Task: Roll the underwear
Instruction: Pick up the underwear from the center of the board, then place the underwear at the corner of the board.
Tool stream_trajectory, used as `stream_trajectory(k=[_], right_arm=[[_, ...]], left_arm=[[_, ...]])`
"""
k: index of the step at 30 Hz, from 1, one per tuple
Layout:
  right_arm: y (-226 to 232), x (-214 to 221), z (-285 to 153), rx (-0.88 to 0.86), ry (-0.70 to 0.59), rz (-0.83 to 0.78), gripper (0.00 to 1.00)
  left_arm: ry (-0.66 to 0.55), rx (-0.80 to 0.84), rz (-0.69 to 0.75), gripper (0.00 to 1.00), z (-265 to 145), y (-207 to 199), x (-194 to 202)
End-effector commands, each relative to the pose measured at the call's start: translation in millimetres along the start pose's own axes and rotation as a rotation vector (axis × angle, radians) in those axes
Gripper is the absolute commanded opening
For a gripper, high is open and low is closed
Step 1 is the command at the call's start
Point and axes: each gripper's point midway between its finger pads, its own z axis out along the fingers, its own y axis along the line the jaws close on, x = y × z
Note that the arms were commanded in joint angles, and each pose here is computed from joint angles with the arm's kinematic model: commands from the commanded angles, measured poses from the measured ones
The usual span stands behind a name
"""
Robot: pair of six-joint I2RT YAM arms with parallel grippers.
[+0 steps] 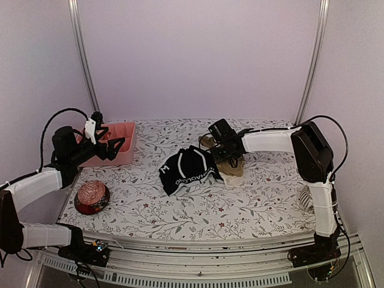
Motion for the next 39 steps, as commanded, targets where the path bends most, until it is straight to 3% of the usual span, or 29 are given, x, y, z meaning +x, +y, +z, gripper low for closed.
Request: stream_trajectory(k=[1, 7, 9, 16, 25, 36, 39], right_arm=[[-3.4, -7.0, 0.4, 0.028, -0.014, 0.0, 0.41], [-5.6, -11.2, -5.4, 0.033, -0.024, 0.001, 0.09], [-6.8, -12.9, -7.4, 0.036, -0.028, 0.003, 0.03], [-34.3, -26.3, -29.0, 0.147, -0.073, 0.029, 0.01], [-118.5, -52.5, -107.8, 0.282, -0.208, 0.189, 0.01], [-233.7, -11.6, -160.9, 0.464, -0.202, 0.336, 0.01], [-246.6, 0.2, -162.5, 0.477, -0.185, 0.35, 0.01]], left_arm=[[-0.002, 0.005, 0.011, 0.99, 2.9, -1.7, -4.8], [0.0, 0.007, 0.012, 0.99, 3.2, -2.5, -4.8], [-0.001, 0.006, 0.012, 0.98, 3.1, -2.1, -5.1], [0.002, 0.006, 0.011, 0.98, 3.7, -2.5, -4.2], [0.005, 0.007, 0.012, 0.99, 4.3, -2.7, -3.8], [0.011, 0.007, 0.014, 0.99, 4.9, -3.5, -2.4], [0.01, 0.009, 0.016, 0.98, 5.0, -4.2, -3.2]])
